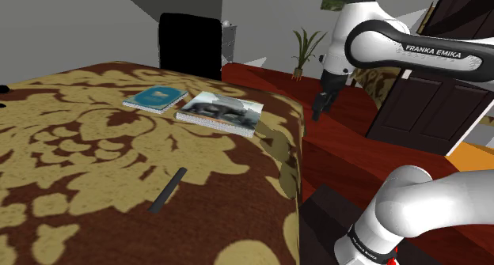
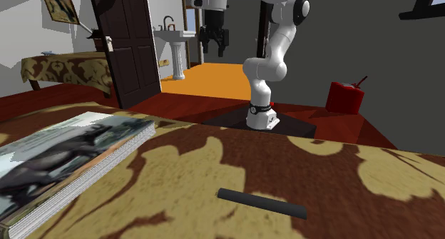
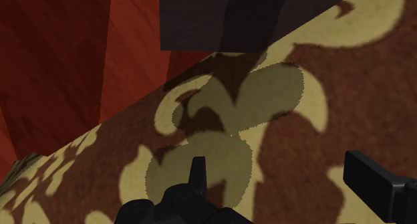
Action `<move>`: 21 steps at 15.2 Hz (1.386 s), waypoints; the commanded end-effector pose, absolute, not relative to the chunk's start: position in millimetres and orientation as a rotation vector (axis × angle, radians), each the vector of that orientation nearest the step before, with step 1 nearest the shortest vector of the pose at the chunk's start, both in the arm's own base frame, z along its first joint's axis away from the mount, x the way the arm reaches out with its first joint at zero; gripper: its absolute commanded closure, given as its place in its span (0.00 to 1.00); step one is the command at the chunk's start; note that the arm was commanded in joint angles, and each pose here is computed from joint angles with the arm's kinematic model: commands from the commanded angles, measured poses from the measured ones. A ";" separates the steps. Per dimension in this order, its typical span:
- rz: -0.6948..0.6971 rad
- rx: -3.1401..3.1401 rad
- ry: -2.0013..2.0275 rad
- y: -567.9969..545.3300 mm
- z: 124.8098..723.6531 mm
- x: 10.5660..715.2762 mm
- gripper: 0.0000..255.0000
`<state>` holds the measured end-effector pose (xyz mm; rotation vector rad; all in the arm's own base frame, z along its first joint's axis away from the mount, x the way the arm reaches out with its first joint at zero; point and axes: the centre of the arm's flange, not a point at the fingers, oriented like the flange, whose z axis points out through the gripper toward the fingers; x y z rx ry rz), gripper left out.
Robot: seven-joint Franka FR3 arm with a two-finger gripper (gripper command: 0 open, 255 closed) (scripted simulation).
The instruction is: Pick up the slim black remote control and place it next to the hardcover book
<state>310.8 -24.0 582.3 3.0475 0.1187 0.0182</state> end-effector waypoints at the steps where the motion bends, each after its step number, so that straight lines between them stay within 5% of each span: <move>1: 0.018 3.048 0.119 -24.0 582.3 310.8 0.00; 21: -0.126 3.087 -0.636 189.2 468.5 370.4 0.00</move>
